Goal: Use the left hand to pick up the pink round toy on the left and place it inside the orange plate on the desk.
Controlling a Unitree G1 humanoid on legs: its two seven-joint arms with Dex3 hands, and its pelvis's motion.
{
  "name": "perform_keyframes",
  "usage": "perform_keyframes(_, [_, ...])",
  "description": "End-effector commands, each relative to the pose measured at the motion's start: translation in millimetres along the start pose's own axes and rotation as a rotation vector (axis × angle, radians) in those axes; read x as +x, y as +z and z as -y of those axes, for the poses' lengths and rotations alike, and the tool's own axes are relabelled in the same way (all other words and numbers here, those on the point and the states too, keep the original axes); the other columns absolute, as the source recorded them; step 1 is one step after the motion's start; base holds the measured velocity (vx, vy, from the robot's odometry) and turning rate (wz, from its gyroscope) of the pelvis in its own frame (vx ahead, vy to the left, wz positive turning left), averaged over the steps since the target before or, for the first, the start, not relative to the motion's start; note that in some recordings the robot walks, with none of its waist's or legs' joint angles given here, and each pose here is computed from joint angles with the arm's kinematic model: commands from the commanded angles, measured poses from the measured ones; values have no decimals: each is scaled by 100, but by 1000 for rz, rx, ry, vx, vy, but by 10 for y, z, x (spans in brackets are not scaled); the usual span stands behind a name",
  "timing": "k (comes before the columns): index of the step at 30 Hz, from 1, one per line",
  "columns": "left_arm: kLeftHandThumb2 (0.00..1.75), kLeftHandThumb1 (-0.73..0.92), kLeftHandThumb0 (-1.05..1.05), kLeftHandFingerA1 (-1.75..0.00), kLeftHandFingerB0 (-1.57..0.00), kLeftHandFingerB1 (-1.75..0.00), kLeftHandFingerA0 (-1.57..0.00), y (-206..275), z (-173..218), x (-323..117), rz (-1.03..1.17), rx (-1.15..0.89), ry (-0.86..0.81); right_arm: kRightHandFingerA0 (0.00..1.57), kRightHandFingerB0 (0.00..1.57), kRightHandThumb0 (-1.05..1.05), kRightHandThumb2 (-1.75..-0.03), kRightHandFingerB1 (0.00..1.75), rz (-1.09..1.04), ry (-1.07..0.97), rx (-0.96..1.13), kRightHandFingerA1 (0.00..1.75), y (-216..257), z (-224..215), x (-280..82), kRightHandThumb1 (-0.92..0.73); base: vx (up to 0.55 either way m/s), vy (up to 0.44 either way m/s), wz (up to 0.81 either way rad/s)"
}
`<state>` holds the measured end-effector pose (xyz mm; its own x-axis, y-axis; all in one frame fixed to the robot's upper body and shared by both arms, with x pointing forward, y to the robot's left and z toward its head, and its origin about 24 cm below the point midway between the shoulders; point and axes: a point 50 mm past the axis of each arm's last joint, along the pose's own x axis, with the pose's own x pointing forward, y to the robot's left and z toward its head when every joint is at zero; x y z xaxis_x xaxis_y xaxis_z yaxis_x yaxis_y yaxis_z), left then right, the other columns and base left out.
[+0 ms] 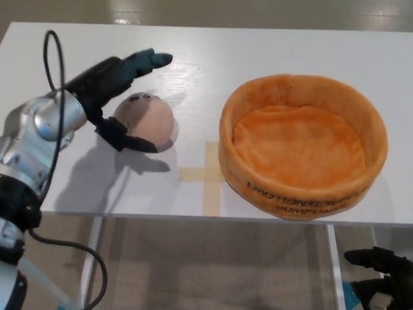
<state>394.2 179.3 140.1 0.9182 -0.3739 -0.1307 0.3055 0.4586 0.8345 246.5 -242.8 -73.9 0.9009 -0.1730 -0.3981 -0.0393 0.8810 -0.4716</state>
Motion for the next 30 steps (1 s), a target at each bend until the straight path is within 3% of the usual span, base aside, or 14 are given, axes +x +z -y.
perform_keyframes(1, [64,32,-45,0,0,-9,0,-48,77,61,-55,153,49,63,62,-11,-59,50,-20,3,-1,57,-84,16,-45,-65,0,0,0])
perform_keyframes(3, [70,37,-51,-1,0,-6,0,-79,121,74,-75,162,30,64,63,-12,-58,50,-21,1,6,59,-81,14,-42,-65,0,0,0])
perform_keyframes(14, [71,38,-53,0,0,-11,0,-152,260,69,-88,191,7,65,62,-12,-58,49,-21,-1,-8,58,-80,10,-42,-65,0,0,0])
perform_keyframes(15, [71,30,-41,-29,0,-30,0,-158,273,65,-86,190,8,65,62,-12,-58,49,-19,-1,-10,58,-78,11,-41,-65,0,0,0])
perform_keyframes(17, [71,30,-41,-29,0,-30,0,-163,285,63,-85,189,9,65,62,-12,-58,49,-16,-1,-13,58,-72,13,-39,-65,0,0,0])
perform_keyframes(18, [64,74,-30,-48,-34,-33,-72,-162,296,56,-68,139,4,65,63,-12,-58,49,-14,-3,-11,58,-72,13,-40,-65,0,0,0])
perform_keyframes(19, [64,74,-30,-48,-34,-33,-72,-162,299,54,-63,125,4,65,63,-12,-58,49,-14,-4,-10,58,-72,13,-40,-65,0,0,0])
perform_keyframes(20, [65,81,-23,-54,-47,-35,-93,-165,294,50,-58,85,5,64,63,-10,-58,50,-9,-3,-3,58,-62,13,-36,-65,0,0,0])
perform_keyframes(21, [65,81,-23,-54,-47,-35,-93,-166,292,49,-57,75,5,64,63,-10,-58,50,-8,-3,0,58,-59,13,-35,-65,0,0,0])
perform_keyframes(22, [65,84,-18,-79,-85,-54,-112,-163,306,41,-35,28,30,67,63,-13,-58,50,-9,-4,13,62,-58,13,-34,-65,0,0,0])
perform_keyframes(24, [65,85,-18,-89,-89,-62,-103,-156,305,38,-21,6,53,68,63,-13,-58,50,-6,-5,16,63,-48,17,-29,-65,0,0,0])
perform_keyframes(25, [71,82,-15,-103,-86,-77,-97,-146,301,35,-5,0,72,65,63,-12,-58,50,-3,-6,16,59,-41,19,-26,-65,0,0,0])
perform_keyframes(30, [68,84,-17,-104,-82,-84,-96,-128,305,32,18,6,110,65,62,-13,-59,49,-5,-3,-7,59,-40,25,-21,-66,0,0,0])
